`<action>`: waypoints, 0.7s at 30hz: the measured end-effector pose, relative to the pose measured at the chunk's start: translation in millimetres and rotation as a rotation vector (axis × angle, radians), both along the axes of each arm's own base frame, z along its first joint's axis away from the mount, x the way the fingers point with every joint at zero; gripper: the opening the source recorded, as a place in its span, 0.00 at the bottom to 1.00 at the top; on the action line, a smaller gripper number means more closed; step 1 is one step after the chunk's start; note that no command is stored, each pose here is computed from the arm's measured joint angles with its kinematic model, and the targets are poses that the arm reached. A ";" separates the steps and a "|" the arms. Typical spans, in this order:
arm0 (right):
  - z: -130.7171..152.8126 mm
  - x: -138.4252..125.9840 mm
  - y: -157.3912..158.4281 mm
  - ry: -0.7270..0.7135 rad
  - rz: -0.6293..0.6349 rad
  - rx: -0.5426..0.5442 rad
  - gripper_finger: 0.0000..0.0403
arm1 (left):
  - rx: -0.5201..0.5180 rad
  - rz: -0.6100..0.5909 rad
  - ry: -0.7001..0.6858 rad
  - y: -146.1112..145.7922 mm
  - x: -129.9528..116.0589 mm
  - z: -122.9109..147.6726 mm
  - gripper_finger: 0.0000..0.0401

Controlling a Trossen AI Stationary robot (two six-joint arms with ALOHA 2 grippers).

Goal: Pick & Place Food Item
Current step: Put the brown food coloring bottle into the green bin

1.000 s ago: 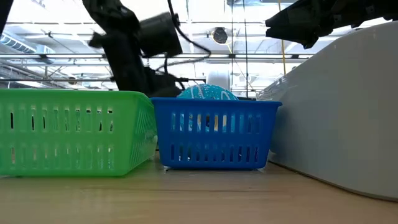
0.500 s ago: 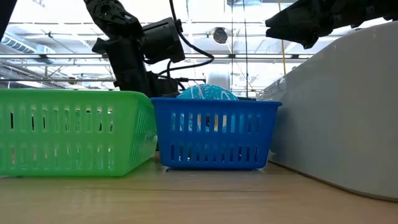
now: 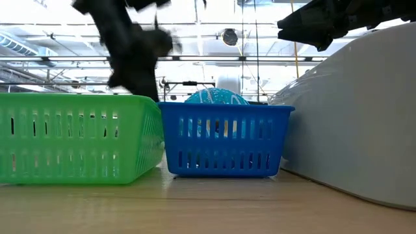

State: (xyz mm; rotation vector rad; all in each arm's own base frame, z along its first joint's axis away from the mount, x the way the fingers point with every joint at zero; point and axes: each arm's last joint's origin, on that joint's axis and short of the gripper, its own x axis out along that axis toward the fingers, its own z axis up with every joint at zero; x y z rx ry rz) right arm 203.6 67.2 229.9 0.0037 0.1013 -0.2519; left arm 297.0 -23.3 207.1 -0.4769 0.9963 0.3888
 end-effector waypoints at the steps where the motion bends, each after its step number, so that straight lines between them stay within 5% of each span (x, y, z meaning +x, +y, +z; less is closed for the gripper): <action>1: 0.0 0.0 0.0 0.000 0.000 0.000 0.45 | -0.017 -0.030 -0.039 -6.9 -2.9 8.8 0.19; 9: 0.1 0.0 0.0 -0.001 0.000 0.000 0.45 | -0.112 -0.299 -0.134 -75.7 -23.7 30.7 0.16; 15: 0.1 0.0 0.0 -0.001 0.000 0.000 0.45 | -0.042 -0.377 -0.068 -111.5 -23.1 3.0 0.18; 21: 0.1 0.0 0.0 -0.001 0.000 0.000 0.45 | -0.010 -0.364 -0.005 -116.1 -9.1 -28.9 0.19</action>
